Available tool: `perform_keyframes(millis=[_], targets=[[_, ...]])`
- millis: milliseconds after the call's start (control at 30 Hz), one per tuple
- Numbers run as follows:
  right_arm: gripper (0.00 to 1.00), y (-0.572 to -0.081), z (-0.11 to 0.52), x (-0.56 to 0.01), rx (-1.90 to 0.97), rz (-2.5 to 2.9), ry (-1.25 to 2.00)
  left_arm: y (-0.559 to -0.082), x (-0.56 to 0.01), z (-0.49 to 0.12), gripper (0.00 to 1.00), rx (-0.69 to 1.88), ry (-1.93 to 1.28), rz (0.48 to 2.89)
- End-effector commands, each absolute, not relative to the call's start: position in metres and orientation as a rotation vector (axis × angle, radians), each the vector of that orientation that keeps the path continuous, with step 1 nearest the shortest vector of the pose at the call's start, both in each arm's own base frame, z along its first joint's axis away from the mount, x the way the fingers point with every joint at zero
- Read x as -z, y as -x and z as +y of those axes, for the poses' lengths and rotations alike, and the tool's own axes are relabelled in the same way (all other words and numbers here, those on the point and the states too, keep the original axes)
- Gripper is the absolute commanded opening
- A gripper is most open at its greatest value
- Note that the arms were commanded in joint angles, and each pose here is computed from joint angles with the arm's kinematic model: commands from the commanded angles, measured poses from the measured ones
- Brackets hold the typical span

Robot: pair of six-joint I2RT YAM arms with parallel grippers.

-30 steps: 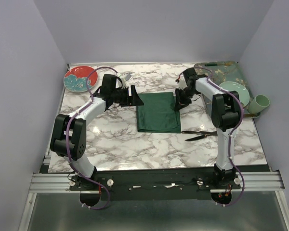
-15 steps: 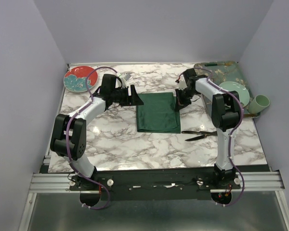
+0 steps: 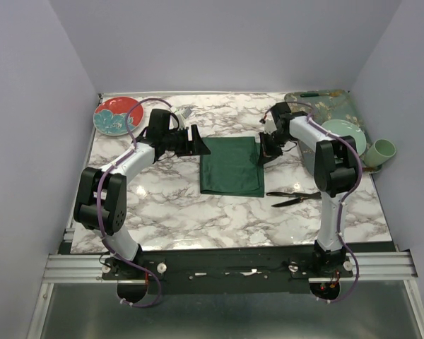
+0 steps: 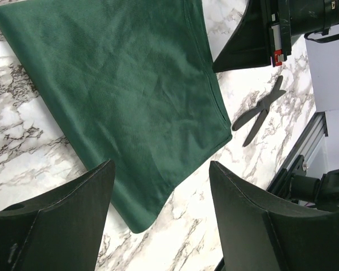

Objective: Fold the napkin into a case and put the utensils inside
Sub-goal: Smooth out the square-folded napkin at the center of the board.

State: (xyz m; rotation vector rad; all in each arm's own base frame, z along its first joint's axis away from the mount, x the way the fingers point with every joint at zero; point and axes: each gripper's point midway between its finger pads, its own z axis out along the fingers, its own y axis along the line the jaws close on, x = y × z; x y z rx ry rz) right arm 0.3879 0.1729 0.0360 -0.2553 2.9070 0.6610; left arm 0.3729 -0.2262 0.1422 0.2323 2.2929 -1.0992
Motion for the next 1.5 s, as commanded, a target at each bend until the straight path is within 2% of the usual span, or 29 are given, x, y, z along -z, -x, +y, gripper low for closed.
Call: perform_keyframes(millis=[0, 167, 200, 267, 300, 367, 400, 467, 567, 800, 1467], targets=[[0.01, -0.374, 0.170, -0.043, -0.644, 2.927, 0.251, -0.372, -0.139, -0.225, 0.76, 1.108, -0.238, 2.290], [0.01, -0.377, 0.173, -0.044, -0.664, 2.917, 0.282, -0.373, -0.137, -0.225, 0.77, 1.113, -0.236, 2.292], [0.05, -0.377, 0.175, -0.045, -0.679, 2.922, 0.283, -0.372, -0.137, -0.225, 0.77, 1.115, -0.235, 2.295], [0.18, -0.376, 0.176, -0.049, -0.691, 2.921, 0.282, -0.372, -0.138, -0.225, 0.77, 1.115, -0.232, 2.293], [0.35, -0.374, 0.176, -0.051, -0.696, 2.916, 0.281, -0.372, -0.138, -0.225, 0.77, 1.113, -0.232, 2.292], [0.52, -0.374, 0.178, -0.056, -0.704, 2.893, 0.289, -0.371, -0.138, -0.224, 0.77, 1.110, -0.230, 2.290], [0.64, -0.371, 0.177, -0.060, -0.695, 2.881, 0.293, -0.371, -0.138, -0.225, 0.77, 1.112, -0.232, 2.286], [0.68, -0.374, 0.174, -0.061, -0.647, 2.867, 0.296, -0.371, -0.138, -0.224, 0.77, 1.112, -0.228, 2.284], [0.67, -0.377, 0.174, -0.060, -0.625, 2.866, 0.279, -0.371, -0.138, -0.225, 0.77, 1.115, -0.218, 2.282], [0.52, -0.380, 0.181, -0.055, -0.534, 2.885, 0.248, -0.375, -0.142, -0.224, 0.77, 1.104, -0.203, 2.262], [0.49, -0.390, 0.179, -0.028, -0.340, 2.918, 0.245, -0.374, -0.145, -0.226, 0.77, 1.121, -0.199, 2.248]])
